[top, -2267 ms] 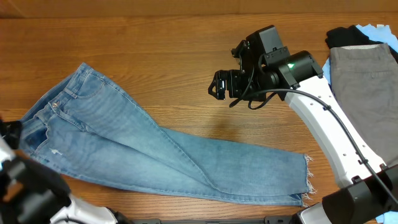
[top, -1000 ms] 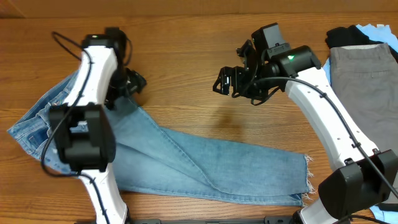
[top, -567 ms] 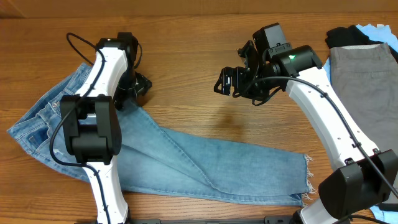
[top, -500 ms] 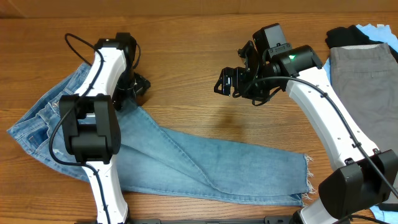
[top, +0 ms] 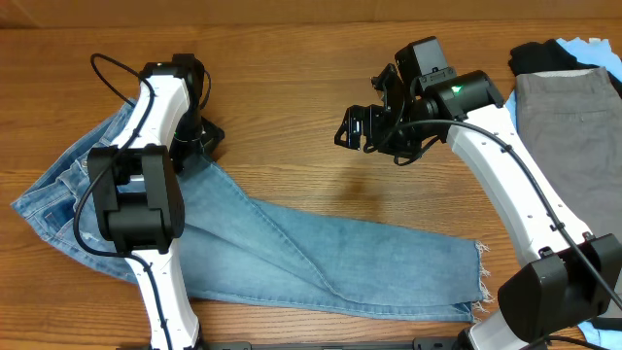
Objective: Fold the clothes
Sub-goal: 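Press the left gripper onto the jeans upper leg to smooth it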
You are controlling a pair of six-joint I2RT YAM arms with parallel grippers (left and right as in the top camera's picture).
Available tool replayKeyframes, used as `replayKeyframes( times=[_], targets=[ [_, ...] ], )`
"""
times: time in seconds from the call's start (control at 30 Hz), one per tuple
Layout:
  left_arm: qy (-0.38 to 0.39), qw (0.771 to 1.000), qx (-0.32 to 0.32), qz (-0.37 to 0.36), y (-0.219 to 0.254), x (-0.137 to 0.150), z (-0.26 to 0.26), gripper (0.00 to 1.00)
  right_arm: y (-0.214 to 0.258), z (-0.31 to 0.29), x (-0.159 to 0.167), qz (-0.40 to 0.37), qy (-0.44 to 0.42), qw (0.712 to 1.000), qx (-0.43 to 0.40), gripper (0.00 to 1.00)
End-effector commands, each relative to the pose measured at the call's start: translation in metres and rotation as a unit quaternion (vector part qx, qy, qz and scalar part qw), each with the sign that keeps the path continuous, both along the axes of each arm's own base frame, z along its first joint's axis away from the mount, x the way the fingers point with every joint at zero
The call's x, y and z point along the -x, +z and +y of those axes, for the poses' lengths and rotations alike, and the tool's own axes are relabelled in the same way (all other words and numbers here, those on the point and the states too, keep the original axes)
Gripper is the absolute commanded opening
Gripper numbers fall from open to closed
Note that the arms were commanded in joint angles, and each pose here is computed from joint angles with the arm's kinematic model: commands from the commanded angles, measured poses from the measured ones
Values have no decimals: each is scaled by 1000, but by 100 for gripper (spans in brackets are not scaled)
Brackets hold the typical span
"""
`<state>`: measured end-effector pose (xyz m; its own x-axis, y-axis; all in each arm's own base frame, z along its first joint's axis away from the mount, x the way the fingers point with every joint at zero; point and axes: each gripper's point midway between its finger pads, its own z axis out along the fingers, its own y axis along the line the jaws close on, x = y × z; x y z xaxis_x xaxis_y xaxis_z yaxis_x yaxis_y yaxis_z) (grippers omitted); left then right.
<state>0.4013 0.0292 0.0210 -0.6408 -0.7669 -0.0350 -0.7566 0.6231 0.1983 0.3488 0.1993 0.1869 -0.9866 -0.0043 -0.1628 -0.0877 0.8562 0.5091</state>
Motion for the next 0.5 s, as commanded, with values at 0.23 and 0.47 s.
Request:
replayKeyframes(
  times=[0.23, 0.47],
  targets=[
    [5, 1000, -17, 0, -2, -2, 6, 86, 0, 0, 0, -1, 3, 1000, -2, 100],
    [1, 1000, -23, -6, -3, -6, 9, 88, 0, 0, 0, -1, 3, 1000, -2, 100]
  ],
)
